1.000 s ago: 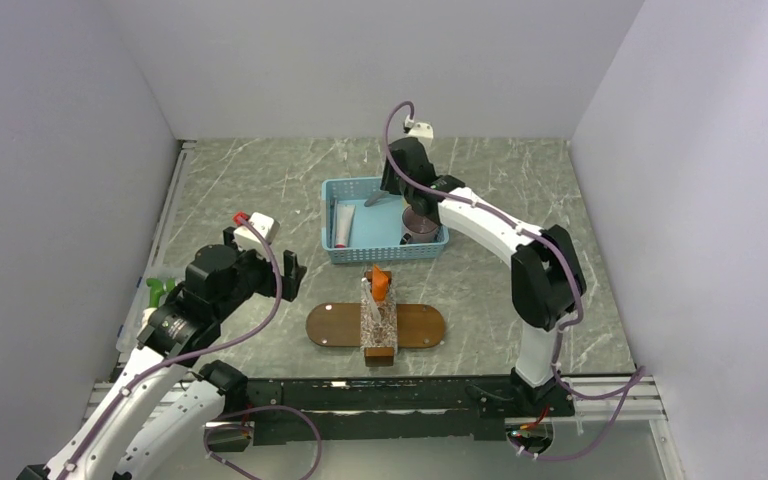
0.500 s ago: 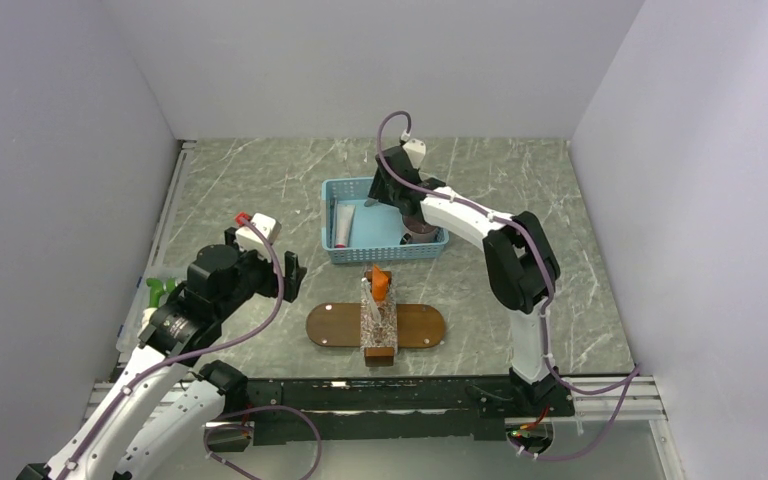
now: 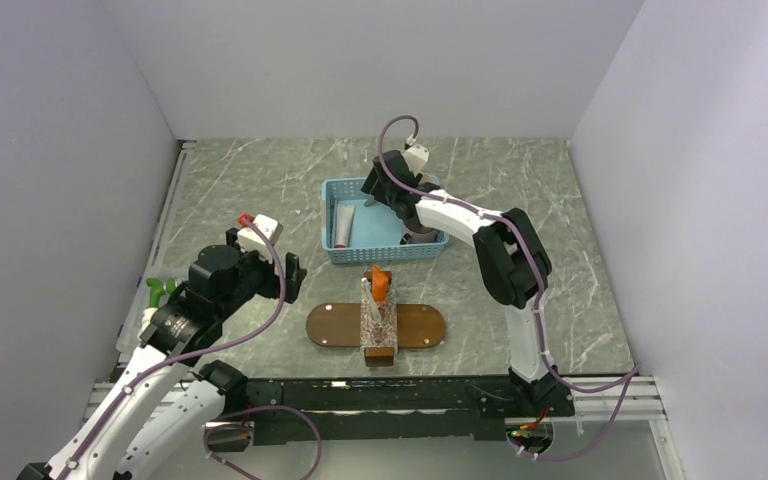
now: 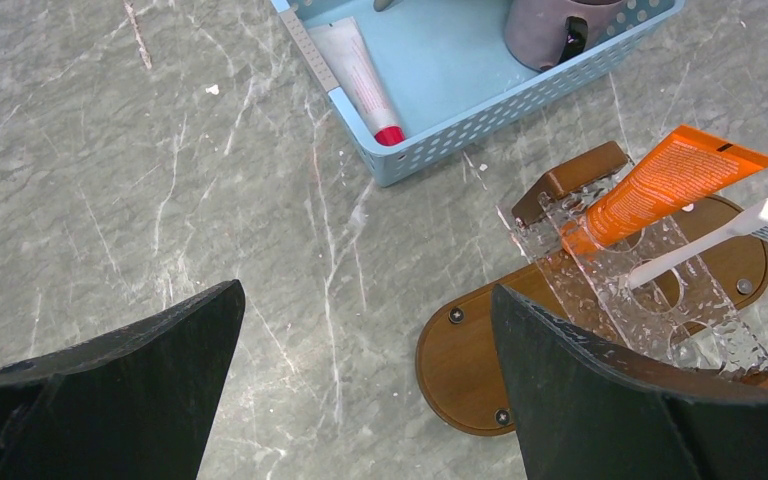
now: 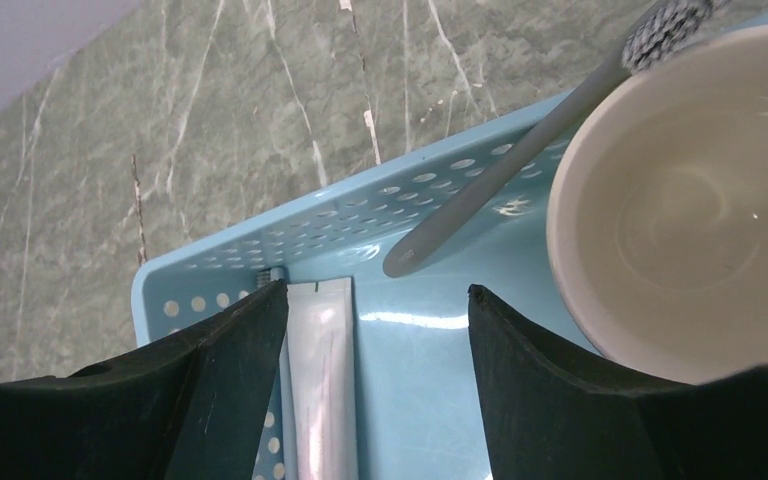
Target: Prepare toiletry sets of a toothbrush and toothpaste on the tray
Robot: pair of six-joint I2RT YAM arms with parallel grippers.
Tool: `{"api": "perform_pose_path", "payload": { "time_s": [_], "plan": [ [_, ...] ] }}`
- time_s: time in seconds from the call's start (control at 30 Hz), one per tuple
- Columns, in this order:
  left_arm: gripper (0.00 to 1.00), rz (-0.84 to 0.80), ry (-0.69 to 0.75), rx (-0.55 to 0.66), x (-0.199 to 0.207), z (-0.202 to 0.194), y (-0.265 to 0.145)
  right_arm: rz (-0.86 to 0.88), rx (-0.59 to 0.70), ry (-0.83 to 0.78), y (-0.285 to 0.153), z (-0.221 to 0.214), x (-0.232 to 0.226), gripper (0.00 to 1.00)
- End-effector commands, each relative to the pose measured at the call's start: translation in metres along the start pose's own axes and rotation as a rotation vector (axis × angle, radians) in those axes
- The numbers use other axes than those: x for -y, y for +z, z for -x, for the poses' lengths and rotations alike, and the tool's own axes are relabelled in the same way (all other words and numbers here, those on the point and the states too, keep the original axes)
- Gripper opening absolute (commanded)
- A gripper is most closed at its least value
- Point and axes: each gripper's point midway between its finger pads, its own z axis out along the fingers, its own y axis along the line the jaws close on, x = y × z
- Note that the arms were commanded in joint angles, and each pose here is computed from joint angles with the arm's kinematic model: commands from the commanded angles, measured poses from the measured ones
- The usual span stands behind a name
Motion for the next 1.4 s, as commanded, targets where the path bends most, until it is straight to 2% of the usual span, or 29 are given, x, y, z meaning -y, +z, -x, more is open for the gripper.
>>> {"api": "perform_pose_path", "payload": {
  "time_s": [0.0,0.23,0.3,0.5,0.8,1.07,1.37],
  "plan": [
    [0.99,-0.010,0.010,0.049,0.001,0.012,0.000,0.030,0.067,0.085,0.010,0.010,-0.009,0.69],
    [0.99,-0.013,0.012,0.052,0.001,0.012,0.000,0.014,0.066,0.130,0.022,0.005,-0.009,0.77],
    [0.99,-0.012,0.013,0.055,0.001,0.012,0.000,0.004,0.075,0.147,0.024,0.005,-0.007,0.84],
    [0.99,-0.013,0.014,0.059,0.001,0.013,0.000,0.030,0.101,0.181,0.028,0.008,-0.011,0.92],
    [0.99,-0.013,0.017,0.066,0.001,0.013,0.000,0.008,0.106,0.190,0.036,0.007,-0.010,0.94],
    [0.99,-0.013,0.020,0.069,0.001,0.014,0.001,0.064,0.147,0.048,0.000,0.042,-0.029,0.94],
    [0.99,0.006,0.008,0.072,-0.002,0.015,-0.002,0.083,0.100,-0.169,-0.046,0.065,-0.036,0.94]
  ]
}}
